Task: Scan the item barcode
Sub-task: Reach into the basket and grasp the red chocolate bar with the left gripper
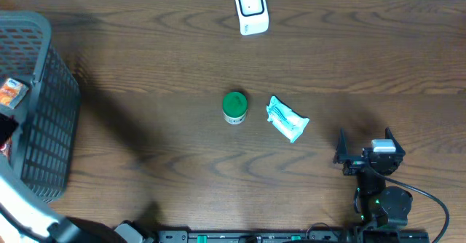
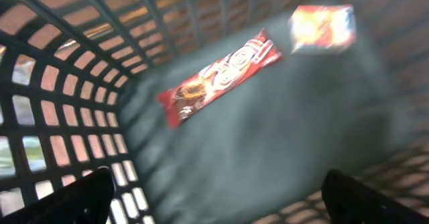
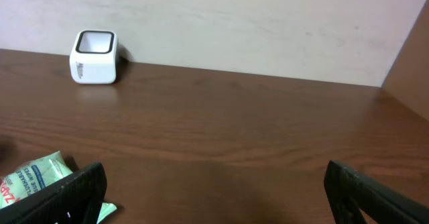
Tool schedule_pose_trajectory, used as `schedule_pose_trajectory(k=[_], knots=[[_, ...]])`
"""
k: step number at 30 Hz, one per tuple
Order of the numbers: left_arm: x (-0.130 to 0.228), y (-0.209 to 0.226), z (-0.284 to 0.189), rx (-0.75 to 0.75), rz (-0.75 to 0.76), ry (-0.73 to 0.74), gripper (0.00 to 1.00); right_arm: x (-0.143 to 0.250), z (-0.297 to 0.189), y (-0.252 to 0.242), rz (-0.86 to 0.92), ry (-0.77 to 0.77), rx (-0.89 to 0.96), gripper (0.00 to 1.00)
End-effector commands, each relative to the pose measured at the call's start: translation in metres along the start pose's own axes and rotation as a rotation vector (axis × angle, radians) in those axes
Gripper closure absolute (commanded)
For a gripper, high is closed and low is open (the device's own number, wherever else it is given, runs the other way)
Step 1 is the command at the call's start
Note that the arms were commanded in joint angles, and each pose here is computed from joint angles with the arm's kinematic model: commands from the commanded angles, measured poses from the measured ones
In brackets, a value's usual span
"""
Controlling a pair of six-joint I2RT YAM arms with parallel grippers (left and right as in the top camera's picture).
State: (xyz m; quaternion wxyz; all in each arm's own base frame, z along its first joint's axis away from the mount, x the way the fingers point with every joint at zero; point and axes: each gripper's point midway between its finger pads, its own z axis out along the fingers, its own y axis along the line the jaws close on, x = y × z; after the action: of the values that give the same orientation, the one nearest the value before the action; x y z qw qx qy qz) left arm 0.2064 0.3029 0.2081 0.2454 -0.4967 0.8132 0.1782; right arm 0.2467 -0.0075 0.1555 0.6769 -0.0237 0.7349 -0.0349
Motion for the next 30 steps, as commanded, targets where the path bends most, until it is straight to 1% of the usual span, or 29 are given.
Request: schedule_pose_trajectory(k=[1, 5, 8, 15, 23, 24, 26, 29, 30], knots=[[0.010, 0.014, 0.033, -0.090, 0.211, 0.077, 0.00, 0.001, 0.000, -0.001, 0.012, 0.004, 0.003, 0.01], [0.026, 0.011, 0.076, -0.077, 0.427, 0.188, 0.00, 0.001, 0.000, -0.001, 0.012, 0.004, 0.003, 0.01], [0.039, 0.008, 0.104, -0.067, 0.497, 0.254, 0.00, 0.001, 0.000, -0.001, 0.012, 0.004, 0.003, 0.01], [0.054, 0.017, 0.161, -0.083, 0.510, 0.314, 0.00, 0.001, 0.000, -0.001, 0.012, 0.004, 0.003, 0.01], [0.061, 0.044, 0.201, -0.104, 0.441, 0.325, 0.00, 0.001, 0.000, -0.001, 0.012, 0.004, 0.003, 0.01], [0.065, 0.044, 0.206, -0.090, 0.434, 0.333, 0.04, 0.001, 0.000, -0.001, 0.012, 0.004, 0.003, 0.01], [0.076, 0.042, 0.217, -0.055, 0.424, 0.359, 0.22, 0.001, 0.000, -0.001, 0.011, 0.004, 0.003, 0.01], [0.096, 0.037, 0.232, -0.009, 0.418, 0.411, 0.43, 0.001, 0.000, -0.001, 0.012, 0.004, 0.003, 0.01], [0.101, 0.036, 0.235, -0.006, 0.418, 0.424, 0.56, 0.001, 0.000, -0.001, 0.012, 0.004, 0.003, 0.01]])
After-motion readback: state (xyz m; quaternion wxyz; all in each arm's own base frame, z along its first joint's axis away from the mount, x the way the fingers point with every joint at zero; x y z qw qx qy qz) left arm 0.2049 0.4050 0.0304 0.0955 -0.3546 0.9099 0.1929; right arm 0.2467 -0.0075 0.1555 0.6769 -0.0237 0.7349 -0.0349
